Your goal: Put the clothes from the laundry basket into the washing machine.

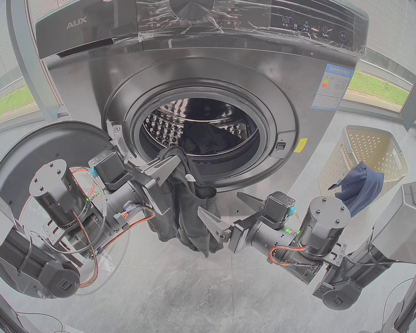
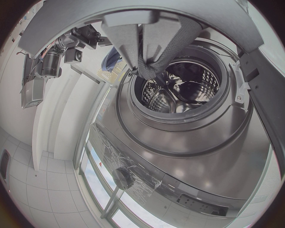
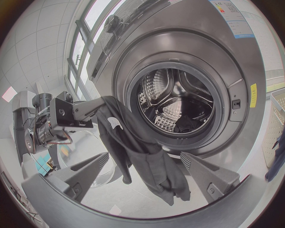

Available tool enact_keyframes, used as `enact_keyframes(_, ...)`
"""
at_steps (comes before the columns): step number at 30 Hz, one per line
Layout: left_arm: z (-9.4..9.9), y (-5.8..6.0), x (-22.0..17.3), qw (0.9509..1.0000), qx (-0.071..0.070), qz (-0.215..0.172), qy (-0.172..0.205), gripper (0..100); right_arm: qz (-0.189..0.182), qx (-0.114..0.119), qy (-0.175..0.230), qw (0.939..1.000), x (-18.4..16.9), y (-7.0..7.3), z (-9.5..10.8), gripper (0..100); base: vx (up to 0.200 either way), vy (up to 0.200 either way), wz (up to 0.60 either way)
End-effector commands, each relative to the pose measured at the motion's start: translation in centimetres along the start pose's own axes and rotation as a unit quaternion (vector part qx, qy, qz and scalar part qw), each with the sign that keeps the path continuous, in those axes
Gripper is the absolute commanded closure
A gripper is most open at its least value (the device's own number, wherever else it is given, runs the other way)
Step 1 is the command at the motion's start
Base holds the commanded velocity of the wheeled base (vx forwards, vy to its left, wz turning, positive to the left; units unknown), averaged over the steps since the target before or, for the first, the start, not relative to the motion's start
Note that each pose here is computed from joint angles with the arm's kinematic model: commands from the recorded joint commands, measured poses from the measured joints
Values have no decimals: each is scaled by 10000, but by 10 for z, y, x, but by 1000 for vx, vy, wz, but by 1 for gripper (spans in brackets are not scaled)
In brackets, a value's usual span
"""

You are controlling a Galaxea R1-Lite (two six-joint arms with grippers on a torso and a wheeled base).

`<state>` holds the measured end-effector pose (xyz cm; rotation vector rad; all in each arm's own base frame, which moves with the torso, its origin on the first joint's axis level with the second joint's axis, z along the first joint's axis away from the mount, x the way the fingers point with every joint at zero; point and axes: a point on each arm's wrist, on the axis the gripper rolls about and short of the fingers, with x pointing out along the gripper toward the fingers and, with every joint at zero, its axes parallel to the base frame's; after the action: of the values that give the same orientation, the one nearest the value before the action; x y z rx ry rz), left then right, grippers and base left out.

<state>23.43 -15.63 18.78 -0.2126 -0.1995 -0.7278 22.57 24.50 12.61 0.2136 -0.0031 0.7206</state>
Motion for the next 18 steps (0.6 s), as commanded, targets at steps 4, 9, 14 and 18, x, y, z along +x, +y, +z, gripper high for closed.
enact_keyframes(4,5,0,2,9999,13,35,-126,100,-51,-21,154,9999,3,-3,-12,0,0,0,0)
enact_keyframes(9,7,-1,4,9998,11,27,-171,100,-86,-29,131,9999,5,-6,-14,0,0,0,0)
enact_keyframes(14,6,-1,5,9999,5,22,-156,100,-96,-43,106,9999,8,-8,-20,0,0,0,0)
enact_keyframes(18,6,-1,5,9999,6,21,-163,100,-57,-47,106,9999,7,-5,-20,0,0,0,0)
